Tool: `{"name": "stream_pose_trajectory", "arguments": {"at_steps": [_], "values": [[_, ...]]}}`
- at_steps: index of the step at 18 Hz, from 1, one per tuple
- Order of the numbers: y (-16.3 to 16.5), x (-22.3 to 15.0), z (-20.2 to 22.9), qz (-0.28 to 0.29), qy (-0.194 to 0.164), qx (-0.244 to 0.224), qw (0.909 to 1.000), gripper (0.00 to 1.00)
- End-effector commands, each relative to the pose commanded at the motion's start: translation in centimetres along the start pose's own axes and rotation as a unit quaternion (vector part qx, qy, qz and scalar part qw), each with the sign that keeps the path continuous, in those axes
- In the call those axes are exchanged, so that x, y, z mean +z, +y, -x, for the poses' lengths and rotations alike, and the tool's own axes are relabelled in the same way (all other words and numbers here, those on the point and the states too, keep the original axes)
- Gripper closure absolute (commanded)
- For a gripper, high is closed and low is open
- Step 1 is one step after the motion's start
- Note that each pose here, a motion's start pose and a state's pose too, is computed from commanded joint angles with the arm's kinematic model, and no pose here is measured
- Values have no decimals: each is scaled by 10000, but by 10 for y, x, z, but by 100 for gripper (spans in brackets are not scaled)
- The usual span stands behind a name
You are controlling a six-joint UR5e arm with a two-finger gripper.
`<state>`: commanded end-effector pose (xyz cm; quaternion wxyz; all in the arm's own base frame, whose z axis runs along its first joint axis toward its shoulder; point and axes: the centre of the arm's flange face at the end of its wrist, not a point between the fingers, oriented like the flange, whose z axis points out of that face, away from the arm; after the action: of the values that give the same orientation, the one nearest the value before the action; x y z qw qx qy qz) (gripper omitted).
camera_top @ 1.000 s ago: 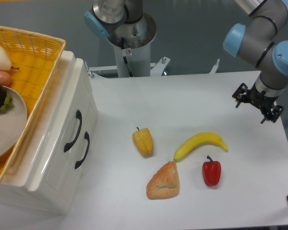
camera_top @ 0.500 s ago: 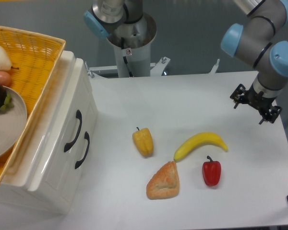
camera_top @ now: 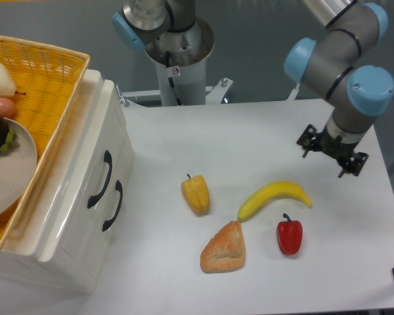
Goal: Slide the top white drawer open
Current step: 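Move the gripper across the table toward the upper drawer's black handle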
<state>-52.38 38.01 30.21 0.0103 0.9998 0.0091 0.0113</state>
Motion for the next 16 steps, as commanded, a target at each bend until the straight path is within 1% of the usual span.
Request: {"name": "stream_pose_trajectory", "arguments": {"at_steps": [2, 4, 6, 7, 9, 11, 16], "values": [[-16, -1, -14, 11, 10, -54, 10000, 0], [-28, -6, -31, 47, 111, -115, 9999, 0], [-39, -9, -45, -78, 303, -249, 9992, 0], [-44, -9, -51, -189, 433, -391, 9981, 0], [-56, -22, -68, -395, 569, -596, 9958, 0], [-67, -27, -84, -494, 734, -793, 9929, 0], [-89, -51, -128, -739, 1133, -1107, 9846, 0]]}}
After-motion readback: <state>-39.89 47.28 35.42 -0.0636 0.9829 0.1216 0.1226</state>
